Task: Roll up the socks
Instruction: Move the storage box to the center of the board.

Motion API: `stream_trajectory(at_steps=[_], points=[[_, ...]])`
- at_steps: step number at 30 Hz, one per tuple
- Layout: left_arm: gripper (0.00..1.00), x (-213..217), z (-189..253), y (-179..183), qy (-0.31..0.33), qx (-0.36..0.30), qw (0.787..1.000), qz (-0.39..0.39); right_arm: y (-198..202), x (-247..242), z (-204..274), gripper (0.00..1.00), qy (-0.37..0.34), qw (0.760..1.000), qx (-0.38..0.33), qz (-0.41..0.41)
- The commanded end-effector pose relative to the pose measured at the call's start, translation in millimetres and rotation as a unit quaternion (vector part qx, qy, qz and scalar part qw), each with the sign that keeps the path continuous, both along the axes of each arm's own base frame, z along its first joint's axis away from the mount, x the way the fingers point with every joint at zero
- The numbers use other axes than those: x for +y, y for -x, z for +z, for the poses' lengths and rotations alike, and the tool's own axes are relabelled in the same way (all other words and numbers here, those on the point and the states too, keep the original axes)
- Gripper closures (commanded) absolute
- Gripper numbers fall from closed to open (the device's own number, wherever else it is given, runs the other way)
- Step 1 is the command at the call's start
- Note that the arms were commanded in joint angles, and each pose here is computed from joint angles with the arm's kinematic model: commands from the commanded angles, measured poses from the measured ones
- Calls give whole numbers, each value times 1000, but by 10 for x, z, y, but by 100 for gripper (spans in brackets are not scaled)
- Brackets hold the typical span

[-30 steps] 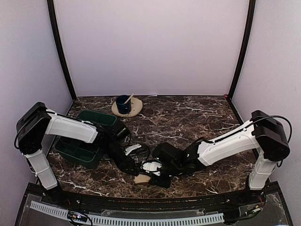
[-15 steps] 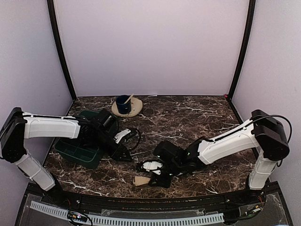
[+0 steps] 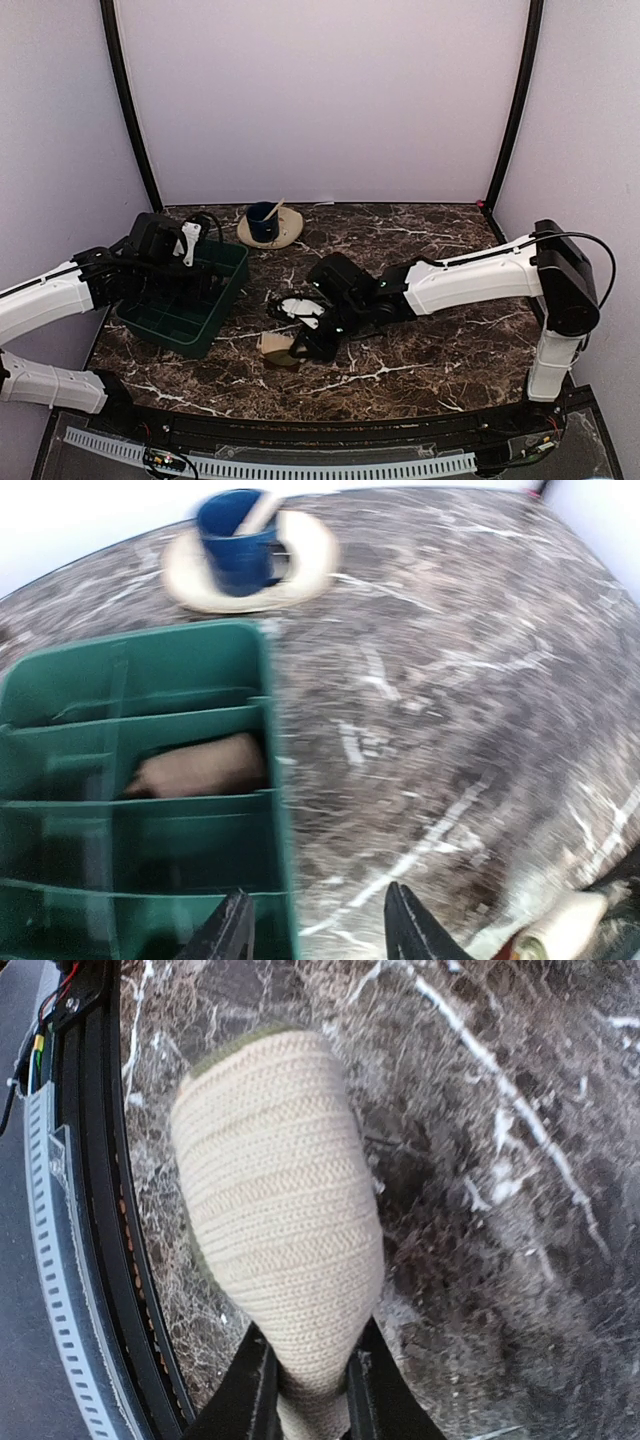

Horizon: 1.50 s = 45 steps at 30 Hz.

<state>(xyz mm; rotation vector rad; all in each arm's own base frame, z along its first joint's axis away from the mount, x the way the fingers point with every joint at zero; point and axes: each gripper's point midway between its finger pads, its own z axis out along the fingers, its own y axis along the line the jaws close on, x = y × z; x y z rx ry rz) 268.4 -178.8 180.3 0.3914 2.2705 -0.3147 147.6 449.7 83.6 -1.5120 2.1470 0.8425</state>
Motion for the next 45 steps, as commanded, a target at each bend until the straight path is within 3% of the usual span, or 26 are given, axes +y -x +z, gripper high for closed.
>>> stream_trajectory(at_steps=[1, 17, 30, 40, 45], points=[[54, 632, -101, -97, -54, -7, 988, 145, -340, 252, 298, 100, -17, 999, -32, -11], [54, 1495, -20, -127, -52, -32, 942, 331, -1327, 1239, 981, 100, -36, 984, -166, -58], [54, 1689, -597, -36, -3, 42, 915, 401, -1399, 1689, 1018, 100, -105, 967, -230, -41], [50, 1701, -829, -104, -20, 67, 915, 398, -1436, 1940, 871, 100, -140, 961, -237, -25], [50, 1717, -957, -111, -25, 85, 913, 399, -1457, 1942, 687, 100, -124, 964, -236, -22]])
